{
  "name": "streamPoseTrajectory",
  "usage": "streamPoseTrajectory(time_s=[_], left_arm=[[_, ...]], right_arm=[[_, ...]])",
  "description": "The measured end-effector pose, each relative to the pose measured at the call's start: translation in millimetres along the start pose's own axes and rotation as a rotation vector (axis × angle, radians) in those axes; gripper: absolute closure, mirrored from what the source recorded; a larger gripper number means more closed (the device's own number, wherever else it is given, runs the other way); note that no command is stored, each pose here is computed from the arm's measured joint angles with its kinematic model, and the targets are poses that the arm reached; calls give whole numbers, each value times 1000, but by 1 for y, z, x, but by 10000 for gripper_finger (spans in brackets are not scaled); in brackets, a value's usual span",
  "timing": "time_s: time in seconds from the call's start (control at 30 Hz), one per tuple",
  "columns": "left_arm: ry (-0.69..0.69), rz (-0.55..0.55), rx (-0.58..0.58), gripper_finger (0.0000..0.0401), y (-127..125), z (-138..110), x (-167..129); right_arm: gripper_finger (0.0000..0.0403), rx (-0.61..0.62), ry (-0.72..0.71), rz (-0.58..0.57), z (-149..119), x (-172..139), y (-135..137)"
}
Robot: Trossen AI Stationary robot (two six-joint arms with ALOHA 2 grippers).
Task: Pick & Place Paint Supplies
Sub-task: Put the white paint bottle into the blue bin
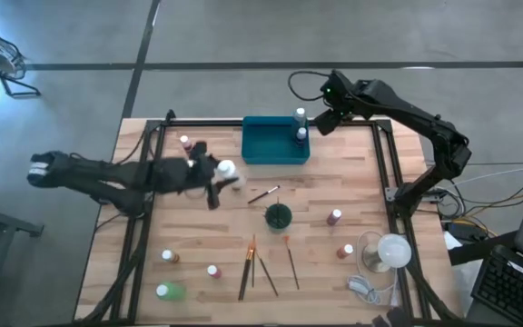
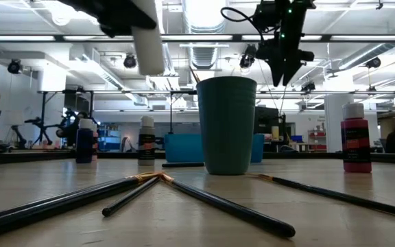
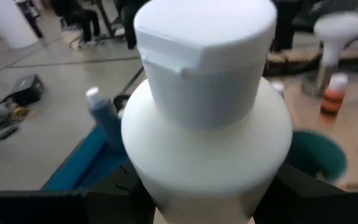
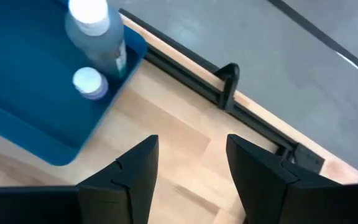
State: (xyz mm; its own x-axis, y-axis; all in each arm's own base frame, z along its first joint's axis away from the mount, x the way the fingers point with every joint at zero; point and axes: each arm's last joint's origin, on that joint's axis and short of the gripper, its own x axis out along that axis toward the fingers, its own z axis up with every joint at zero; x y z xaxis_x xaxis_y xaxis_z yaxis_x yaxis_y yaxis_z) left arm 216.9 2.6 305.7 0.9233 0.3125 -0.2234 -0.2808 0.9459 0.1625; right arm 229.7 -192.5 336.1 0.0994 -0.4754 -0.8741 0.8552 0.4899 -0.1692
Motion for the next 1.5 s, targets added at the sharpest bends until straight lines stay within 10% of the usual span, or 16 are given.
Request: streamPoseTrajectory(time_s=[0.97,1.5], left_arm=[[50,-59,56,214,143,5,188],[101,-96,-18,216,178,-24,213]], right_arm=[[217,41,25,-70,9,13,-46],[255,62,19,-62,8,18,-46]])
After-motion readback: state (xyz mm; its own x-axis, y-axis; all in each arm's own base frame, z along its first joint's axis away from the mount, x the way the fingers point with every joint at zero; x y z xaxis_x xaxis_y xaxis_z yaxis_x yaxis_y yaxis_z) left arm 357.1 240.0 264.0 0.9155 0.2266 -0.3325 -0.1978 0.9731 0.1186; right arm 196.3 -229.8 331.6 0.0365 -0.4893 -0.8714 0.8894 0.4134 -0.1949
